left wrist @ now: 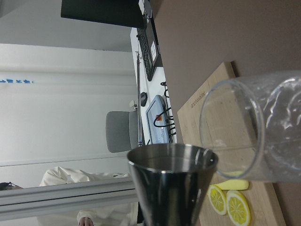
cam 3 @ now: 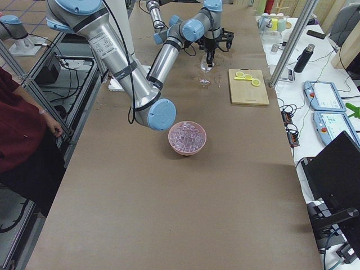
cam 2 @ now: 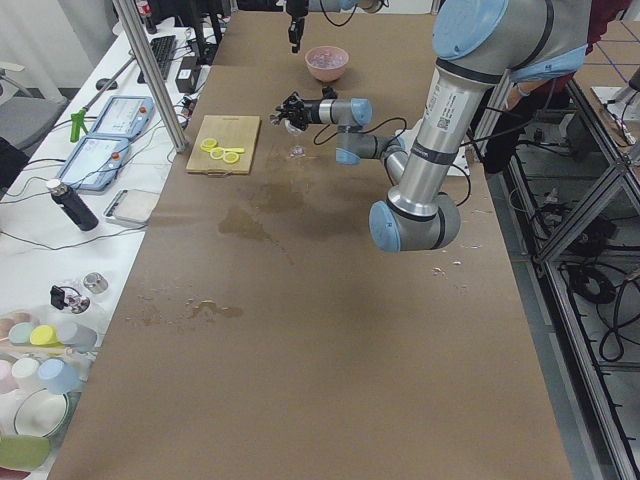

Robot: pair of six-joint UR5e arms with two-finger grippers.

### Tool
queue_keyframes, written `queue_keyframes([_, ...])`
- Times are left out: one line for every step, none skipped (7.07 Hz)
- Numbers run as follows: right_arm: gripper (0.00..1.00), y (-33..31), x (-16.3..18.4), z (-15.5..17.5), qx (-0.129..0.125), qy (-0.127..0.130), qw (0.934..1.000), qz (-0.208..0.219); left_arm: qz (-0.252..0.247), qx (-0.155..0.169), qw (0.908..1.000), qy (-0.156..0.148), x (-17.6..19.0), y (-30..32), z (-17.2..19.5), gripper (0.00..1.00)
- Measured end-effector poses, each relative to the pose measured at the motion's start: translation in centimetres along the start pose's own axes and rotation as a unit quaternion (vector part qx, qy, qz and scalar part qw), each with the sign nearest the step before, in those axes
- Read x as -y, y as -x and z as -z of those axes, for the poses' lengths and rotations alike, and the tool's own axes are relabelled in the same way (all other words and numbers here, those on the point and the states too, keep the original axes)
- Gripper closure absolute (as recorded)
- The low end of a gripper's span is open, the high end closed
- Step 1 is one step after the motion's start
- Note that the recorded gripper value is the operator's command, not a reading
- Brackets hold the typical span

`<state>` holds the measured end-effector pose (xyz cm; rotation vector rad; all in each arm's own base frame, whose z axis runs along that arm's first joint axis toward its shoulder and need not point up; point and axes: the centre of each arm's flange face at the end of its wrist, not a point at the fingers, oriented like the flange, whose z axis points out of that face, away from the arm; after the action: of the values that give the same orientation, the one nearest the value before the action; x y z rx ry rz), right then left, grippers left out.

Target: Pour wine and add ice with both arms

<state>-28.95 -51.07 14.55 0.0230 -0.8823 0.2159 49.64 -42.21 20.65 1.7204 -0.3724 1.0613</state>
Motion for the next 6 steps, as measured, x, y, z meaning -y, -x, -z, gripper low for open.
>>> queue_keyframes([0.99,0.2,0.1,-0.1,-0.001,0.0,1.0,0.0,-0.016,0.002,0.9999,0.002,0.0,0.1,0.1,1.0])
queue_keyframes([0.99,0.5,0.2,-0.1,-0.001,-0.001,1.0,0.001,-0.013,0.006,0.9999,-0.002,0.6,0.3,0.6,1.0])
queue_keyframes([0.99,1.0,0.4,-0.1,-0.002,-0.001,1.0,0.0,0.029,0.011,0.9993,-0.02,2.0,1.0,2.2,1.0])
queue_keyframes([0.99,1.5,0.7,-0.2,-0.003,-0.001,1.0,0.0,0.095,0.012,0.9948,-0.035,2.9,1.5,3.6,1.0])
queue_keyframes([0.99,2.0,0.9,-0.3,-0.005,-0.002,1.0,0.0,0.175,0.008,0.9837,-0.041,2.9,1.4,4.3,1.0])
queue_keyframes([0.99,2.7,1.2,-0.4,-0.006,-0.002,1.0,-0.001,0.251,0.001,0.9672,-0.039,2.4,0.9,4.6,1.0])
